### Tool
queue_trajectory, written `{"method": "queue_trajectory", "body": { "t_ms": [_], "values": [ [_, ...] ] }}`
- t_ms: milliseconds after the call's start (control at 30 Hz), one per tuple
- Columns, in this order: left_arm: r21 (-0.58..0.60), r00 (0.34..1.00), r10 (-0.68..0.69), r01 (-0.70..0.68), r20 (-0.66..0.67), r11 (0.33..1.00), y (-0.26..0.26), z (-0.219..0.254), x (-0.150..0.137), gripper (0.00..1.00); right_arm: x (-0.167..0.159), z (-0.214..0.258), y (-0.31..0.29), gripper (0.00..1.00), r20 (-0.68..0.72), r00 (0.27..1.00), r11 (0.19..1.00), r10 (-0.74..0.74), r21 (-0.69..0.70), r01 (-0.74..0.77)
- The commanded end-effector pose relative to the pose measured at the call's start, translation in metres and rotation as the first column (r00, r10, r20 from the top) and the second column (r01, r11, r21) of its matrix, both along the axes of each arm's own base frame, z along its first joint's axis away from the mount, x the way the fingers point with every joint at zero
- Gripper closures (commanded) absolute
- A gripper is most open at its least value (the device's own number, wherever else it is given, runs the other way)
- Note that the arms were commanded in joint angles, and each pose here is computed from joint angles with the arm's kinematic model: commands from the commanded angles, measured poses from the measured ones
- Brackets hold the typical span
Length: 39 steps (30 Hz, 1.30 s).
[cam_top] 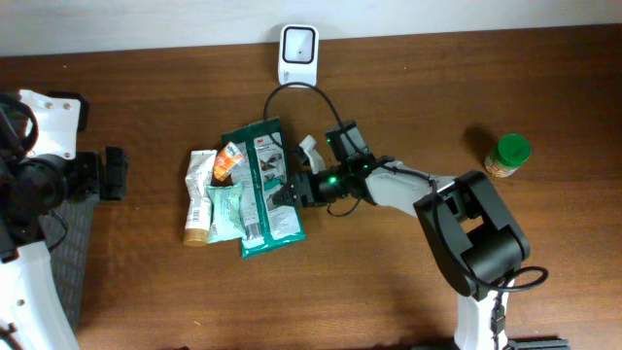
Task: Scan the item barcode
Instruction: 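Reach the right gripper to the green glove packet and grasp it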
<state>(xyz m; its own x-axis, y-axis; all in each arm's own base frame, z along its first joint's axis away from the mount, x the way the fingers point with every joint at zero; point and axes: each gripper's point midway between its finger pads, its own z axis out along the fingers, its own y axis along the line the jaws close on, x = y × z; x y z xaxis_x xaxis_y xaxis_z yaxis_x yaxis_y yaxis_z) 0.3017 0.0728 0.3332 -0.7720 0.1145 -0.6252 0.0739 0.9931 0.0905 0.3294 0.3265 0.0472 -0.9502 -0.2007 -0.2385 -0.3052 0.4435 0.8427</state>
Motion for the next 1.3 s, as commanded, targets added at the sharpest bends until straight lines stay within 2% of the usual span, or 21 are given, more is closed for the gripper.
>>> {"method": "queue_trajectory", "body": {
  "t_ms": [0,100,133,167,200,233,267,300,367,400,500,600,767,833,867,1000,1100,1133,1167,1233,1267],
  "values": [
    [0.012,1.000,-0.010,0.010,0.014,1.000,0.001,0.005,0.000,0.01,0.004,-0.006,0.022,0.50,0.088,0.996,0.999,-0.010,-0.043,0.014],
    [0.012,1.000,-0.010,0.010,0.014,1.000,0.001,0.005,0.000,0.01,0.013,-0.005,0.027,0.51,0.122,0.992,0.998,-0.042,-0.036,0.047],
    [0.012,1.000,-0.010,0.010,0.014,1.000,0.001,0.005,0.000,0.01,0.012,-0.010,0.028,0.57,0.110,0.993,0.998,-0.047,-0.046,0.052],
    [0.012,1.000,-0.010,0.010,0.014,1.000,0.001,0.005,0.000,0.01,0.009,-0.015,0.030,0.71,0.097,0.994,0.997,-0.042,-0.053,0.047],
    [0.012,1.000,-0.010,0.010,0.014,1.000,0.001,0.005,0.000,0.01,0.008,-0.016,0.030,0.94,0.079,0.996,0.997,-0.050,-0.054,0.054],
    [0.012,1.000,-0.010,0.010,0.014,1.000,0.001,0.005,0.000,0.01,0.007,-0.014,0.030,0.96,0.071,0.997,0.998,-0.043,-0.046,0.047],
    [0.012,1.000,-0.010,0.010,0.014,1.000,0.001,0.005,0.000,0.01,0.008,-0.008,0.023,0.96,0.040,0.998,0.998,-0.045,-0.040,0.047],
    [0.012,1.000,-0.010,0.010,0.014,1.000,0.001,0.005,0.000,0.01,0.013,-0.007,0.009,0.96,0.023,0.996,0.991,-0.091,-0.100,0.093],
    [0.012,1.000,-0.010,0.010,0.014,1.000,0.001,0.005,0.000,0.01,0.019,0.009,-0.020,0.96,0.098,0.987,0.958,-0.128,-0.245,0.148],
    [0.012,1.000,-0.010,0.010,0.014,1.000,0.001,0.005,0.000,0.01,0.021,0.032,-0.036,0.96,0.173,0.974,0.929,-0.143,-0.315,0.193],
    [0.012,1.000,-0.010,0.010,0.014,1.000,0.001,0.005,0.000,0.01,0.020,0.078,-0.061,0.96,0.310,0.938,0.890,-0.152,-0.370,0.267],
    [0.012,1.000,-0.010,0.010,0.014,1.000,0.001,0.005,0.000,0.01,0.013,0.069,-0.066,0.96,0.300,0.946,0.872,-0.126,-0.421,0.250],
    [0.012,1.000,-0.010,0.010,0.014,1.000,0.001,0.005,0.000,0.01,-0.006,0.009,-0.045,0.96,0.250,0.967,0.812,-0.040,-0.556,0.177],
    [0.012,1.000,-0.010,0.010,0.014,1.000,0.001,0.005,0.000,0.01,-0.011,-0.003,-0.038,0.81,0.230,0.973,0.810,-0.020,-0.567,0.151],
    [0.012,1.000,-0.010,0.010,0.014,1.000,0.001,0.005,0.000,0.01,-0.010,-0.001,-0.033,0.79,0.235,0.972,0.825,-0.019,-0.545,0.148],
    [0.012,1.000,-0.010,0.010,0.014,1.000,0.001,0.005,0.000,0.01,-0.009,-0.010,-0.008,0.85,0.160,0.985,0.888,-0.060,-0.443,0.126],
    [0.012,1.000,-0.010,0.010,0.014,1.000,0.001,0.005,0.000,0.01,-0.006,-0.017,0.001,0.85,0.093,0.989,0.906,-0.115,-0.398,0.142],
    [0.012,1.000,-0.010,0.010,0.014,1.000,0.001,0.005,0.000,0.01,0.004,-0.018,-0.009,0.68,0.085,0.983,0.897,-0.163,-0.402,0.183],
    [0.012,1.000,-0.010,0.010,0.014,1.000,0.001,0.005,0.000,0.01,0.011,-0.017,-0.019,0.61,0.071,0.980,0.894,-0.188,-0.400,0.200],
    [0.012,1.000,-0.010,0.010,0.014,1.000,0.001,0.005,0.000,0.01,0.020,-0.012,-0.041,0.56,0.001,0.980,0.920,-0.200,-0.344,0.188],
    [0.012,1.000,-0.010,0.010,0.014,1.000,0.001,0.005,0.000,0.01,0.022,-0.012,-0.055,0.40,-0.021,0.979,0.923,-0.202,-0.339,0.183]
  ]
}}
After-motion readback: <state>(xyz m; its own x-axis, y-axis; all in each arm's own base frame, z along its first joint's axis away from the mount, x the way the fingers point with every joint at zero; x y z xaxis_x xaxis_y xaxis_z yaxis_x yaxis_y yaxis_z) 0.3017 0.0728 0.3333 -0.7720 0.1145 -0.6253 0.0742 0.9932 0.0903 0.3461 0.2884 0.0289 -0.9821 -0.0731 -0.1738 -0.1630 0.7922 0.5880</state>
